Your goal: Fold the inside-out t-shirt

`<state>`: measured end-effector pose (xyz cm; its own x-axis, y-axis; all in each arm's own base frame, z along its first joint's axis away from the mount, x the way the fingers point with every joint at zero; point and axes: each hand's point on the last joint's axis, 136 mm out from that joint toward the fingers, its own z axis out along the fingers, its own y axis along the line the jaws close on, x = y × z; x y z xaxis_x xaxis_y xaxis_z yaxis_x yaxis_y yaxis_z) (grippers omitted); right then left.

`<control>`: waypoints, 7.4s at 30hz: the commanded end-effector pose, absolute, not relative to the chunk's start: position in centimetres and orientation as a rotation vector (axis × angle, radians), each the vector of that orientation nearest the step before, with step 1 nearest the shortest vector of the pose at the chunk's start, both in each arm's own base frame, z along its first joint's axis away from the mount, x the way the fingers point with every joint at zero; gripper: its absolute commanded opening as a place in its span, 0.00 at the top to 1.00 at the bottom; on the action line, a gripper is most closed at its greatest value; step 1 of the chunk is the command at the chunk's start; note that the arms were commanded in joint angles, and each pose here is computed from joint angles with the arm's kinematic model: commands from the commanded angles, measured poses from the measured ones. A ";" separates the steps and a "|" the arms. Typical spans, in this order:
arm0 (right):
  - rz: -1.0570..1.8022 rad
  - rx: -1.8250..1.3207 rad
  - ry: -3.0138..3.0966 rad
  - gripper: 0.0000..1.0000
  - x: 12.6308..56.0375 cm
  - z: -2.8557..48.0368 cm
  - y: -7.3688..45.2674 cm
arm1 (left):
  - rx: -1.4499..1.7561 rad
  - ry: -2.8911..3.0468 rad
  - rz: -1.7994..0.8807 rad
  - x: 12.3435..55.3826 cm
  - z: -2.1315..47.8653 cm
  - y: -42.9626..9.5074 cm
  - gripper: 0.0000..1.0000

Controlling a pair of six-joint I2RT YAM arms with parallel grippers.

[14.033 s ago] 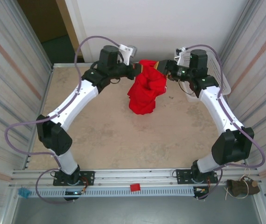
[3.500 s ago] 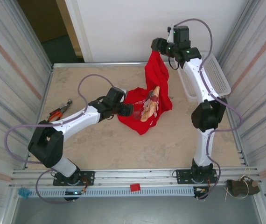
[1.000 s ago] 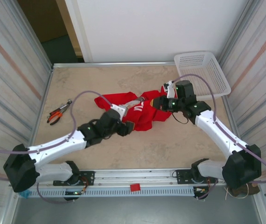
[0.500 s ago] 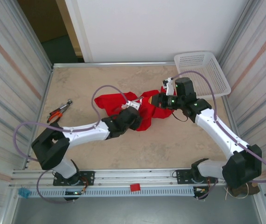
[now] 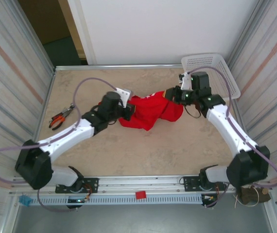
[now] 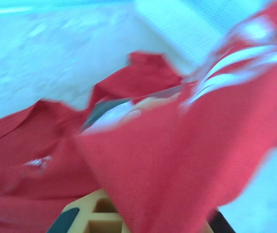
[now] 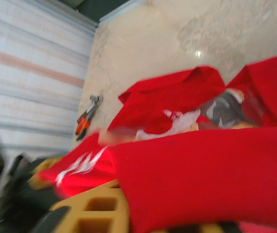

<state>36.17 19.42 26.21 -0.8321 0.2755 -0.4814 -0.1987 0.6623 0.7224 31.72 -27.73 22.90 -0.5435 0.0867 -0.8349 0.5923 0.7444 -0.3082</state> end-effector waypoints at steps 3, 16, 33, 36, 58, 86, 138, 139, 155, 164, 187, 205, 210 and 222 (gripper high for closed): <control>0.982 0.010 2.344 0.47 39.1 25.7 19.1 | 0.661 1.850 -1.348 26.0 31.6 -31.3 1.00; 0.887 -0.362 2.214 0.33 25.2 27.4 23.9 | 0.534 1.806 -1.561 27.0 34.5 -32.1 1.00; 0.935 -0.571 2.195 1.00 29.6 27.8 24.0 | 0.474 1.881 -1.488 28.6 33.6 -29.3 1.00; 1.042 -0.591 2.146 1.00 28.2 29.8 22.8 | 0.398 1.928 -1.436 30.8 31.9 -27.9 1.00; 1.412 -0.507 1.941 1.00 28.2 34.5 24.0 | 0.081 1.955 -1.248 29.9 32.7 -25.2 0.32; 1.419 -0.434 1.952 1.00 29.1 33.2 23.9 | 0.104 1.983 -1.282 32.4 32.6 -31.5 0.31; 1.138 -0.349 1.972 0.62 28.7 35.0 22.6 | 0.359 1.580 -1.667 29.8 41.7 -30.1 1.00; 1.150 -0.382 1.969 0.60 28.6 35.3 23.5 | 0.355 1.583 -1.662 29.9 41.7 -30.1 1.00; 1.213 -0.502 1.950 0.67 28.6 36.0 28.0 | 0.341 1.604 -1.650 30.0 41.4 -30.0 1.00; 1.127 -0.441 1.937 0.55 30.0 36.7 26.2 | 0.345 1.603 -1.649 29.7 41.4 -29.9 1.00; 1.180 -0.494 1.823 1.00 29.6 43.9 26.4 | 0.265 1.707 -1.465 32.8 38.2 -28.0 0.43; 1.053 -0.383 1.754 1.00 29.5 49.6 23.3 | 0.509 1.934 -1.036 32.8 29.4 -32.7 0.98; 1.038 -0.308 1.811 1.00 29.9 46.5 23.7 | 0.375 2.031 -0.990 36.5 27.7 -27.7 0.52; 0.916 -0.030 1.919 1.00 33.2 39.4 25.2 | 0.267 1.880 -0.775 28.6 30.3 -27.4 0.30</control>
<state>32.11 25.17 37.57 -0.5826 0.2490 -0.7737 -0.4130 0.7292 0.5457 28.09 -27.81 30.35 -0.4979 -0.1077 -0.8605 0.5782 0.6983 -0.4220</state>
